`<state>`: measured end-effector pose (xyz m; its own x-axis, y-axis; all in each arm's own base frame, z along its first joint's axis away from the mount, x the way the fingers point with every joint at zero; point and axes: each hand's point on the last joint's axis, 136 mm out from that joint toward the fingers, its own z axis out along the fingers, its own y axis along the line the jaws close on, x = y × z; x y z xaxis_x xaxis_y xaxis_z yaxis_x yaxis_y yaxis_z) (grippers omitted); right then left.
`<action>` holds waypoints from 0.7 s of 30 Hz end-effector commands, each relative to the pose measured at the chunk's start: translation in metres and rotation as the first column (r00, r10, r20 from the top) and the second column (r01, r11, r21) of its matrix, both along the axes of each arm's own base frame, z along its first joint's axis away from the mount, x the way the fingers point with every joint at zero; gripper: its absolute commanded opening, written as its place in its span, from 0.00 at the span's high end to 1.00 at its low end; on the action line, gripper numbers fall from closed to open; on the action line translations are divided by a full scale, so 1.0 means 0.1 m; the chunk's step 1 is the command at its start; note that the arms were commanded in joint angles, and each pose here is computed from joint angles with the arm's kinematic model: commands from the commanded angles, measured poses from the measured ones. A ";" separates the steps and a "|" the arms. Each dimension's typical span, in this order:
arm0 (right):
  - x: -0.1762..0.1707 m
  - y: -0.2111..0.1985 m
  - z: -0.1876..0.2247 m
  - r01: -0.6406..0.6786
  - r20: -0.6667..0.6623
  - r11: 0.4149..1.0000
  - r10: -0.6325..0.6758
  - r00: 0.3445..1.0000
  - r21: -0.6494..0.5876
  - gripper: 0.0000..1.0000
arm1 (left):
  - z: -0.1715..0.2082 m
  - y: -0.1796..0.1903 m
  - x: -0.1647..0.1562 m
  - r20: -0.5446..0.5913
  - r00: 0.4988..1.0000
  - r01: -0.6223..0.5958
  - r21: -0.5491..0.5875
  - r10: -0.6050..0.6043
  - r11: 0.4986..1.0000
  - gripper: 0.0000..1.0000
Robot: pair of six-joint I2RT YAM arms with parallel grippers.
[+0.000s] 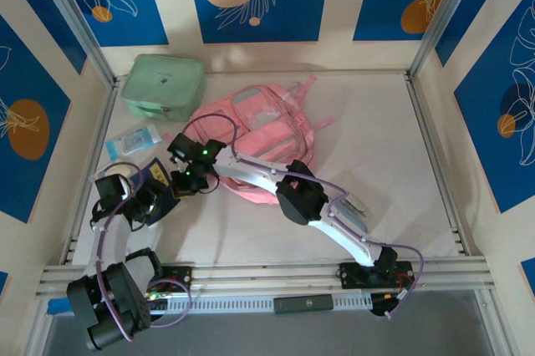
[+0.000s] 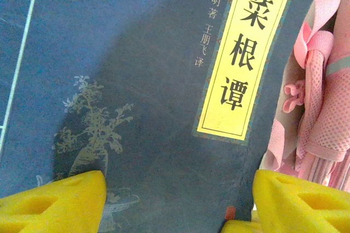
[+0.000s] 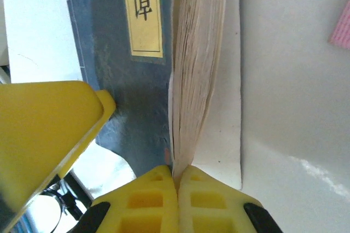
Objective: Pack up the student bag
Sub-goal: Close the student bag at the middle-left of the table.
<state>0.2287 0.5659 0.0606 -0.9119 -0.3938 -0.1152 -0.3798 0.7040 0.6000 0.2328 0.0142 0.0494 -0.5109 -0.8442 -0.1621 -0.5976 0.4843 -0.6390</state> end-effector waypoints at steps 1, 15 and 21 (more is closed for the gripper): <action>-0.16 0.10 0.60 -0.042 0.004 0.990 0.042 0.999 0.132 1.00 | 0.05 -0.06 -0.05 -0.017 1.000 0.026 -0.010 -0.026 1.000 0.24; -0.23 -0.44 1.69 0.009 0.131 0.948 -0.053 0.990 0.319 1.00 | 1.17 0.02 0.11 0.108 0.990 0.080 0.102 -0.091 0.992 0.00; -0.22 -0.99 2.10 0.029 0.202 0.925 -0.113 0.973 0.378 1.00 | 1.74 -0.19 0.18 0.247 0.949 0.183 0.066 -0.194 0.981 0.01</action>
